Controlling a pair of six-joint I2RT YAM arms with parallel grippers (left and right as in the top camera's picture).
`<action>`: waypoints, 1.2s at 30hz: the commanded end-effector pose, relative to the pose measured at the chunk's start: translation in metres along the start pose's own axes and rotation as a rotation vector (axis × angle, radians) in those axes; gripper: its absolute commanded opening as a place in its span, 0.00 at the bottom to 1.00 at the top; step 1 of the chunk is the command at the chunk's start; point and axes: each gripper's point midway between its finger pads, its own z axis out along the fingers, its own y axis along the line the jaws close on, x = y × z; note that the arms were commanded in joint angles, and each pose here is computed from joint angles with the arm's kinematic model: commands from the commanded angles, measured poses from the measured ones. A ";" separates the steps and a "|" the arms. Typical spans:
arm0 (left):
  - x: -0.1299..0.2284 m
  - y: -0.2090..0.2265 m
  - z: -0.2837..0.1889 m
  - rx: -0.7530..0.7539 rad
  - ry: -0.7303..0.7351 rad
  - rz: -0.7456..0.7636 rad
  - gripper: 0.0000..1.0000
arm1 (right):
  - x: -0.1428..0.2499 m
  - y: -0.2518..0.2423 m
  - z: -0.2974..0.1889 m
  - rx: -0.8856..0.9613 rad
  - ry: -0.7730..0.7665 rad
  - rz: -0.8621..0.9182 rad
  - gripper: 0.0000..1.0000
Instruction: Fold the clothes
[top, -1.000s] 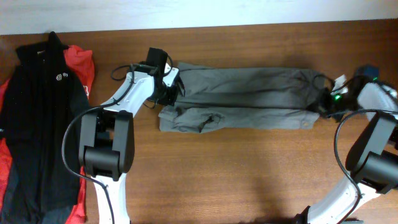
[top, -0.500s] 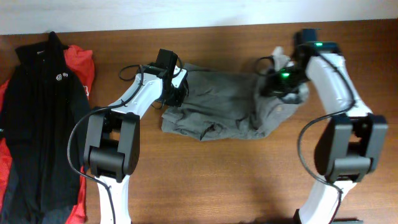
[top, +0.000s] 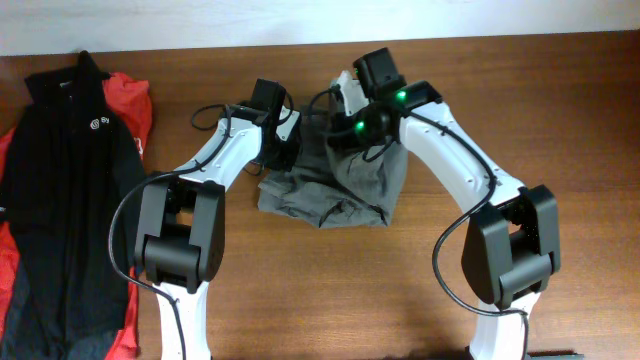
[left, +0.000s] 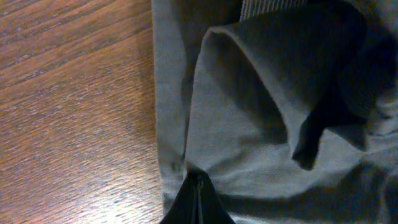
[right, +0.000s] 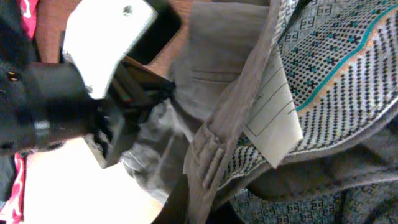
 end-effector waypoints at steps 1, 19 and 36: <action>0.010 -0.013 0.010 0.027 0.029 0.007 0.01 | -0.005 0.021 -0.001 -0.005 -0.028 0.008 0.08; -0.010 0.082 -0.098 0.020 -0.137 -0.205 0.73 | -0.016 0.033 -0.028 -0.039 -0.051 0.008 0.48; -0.013 0.104 -0.111 -0.025 -0.182 -0.234 0.50 | 0.002 -0.033 -0.008 0.326 0.027 0.116 0.33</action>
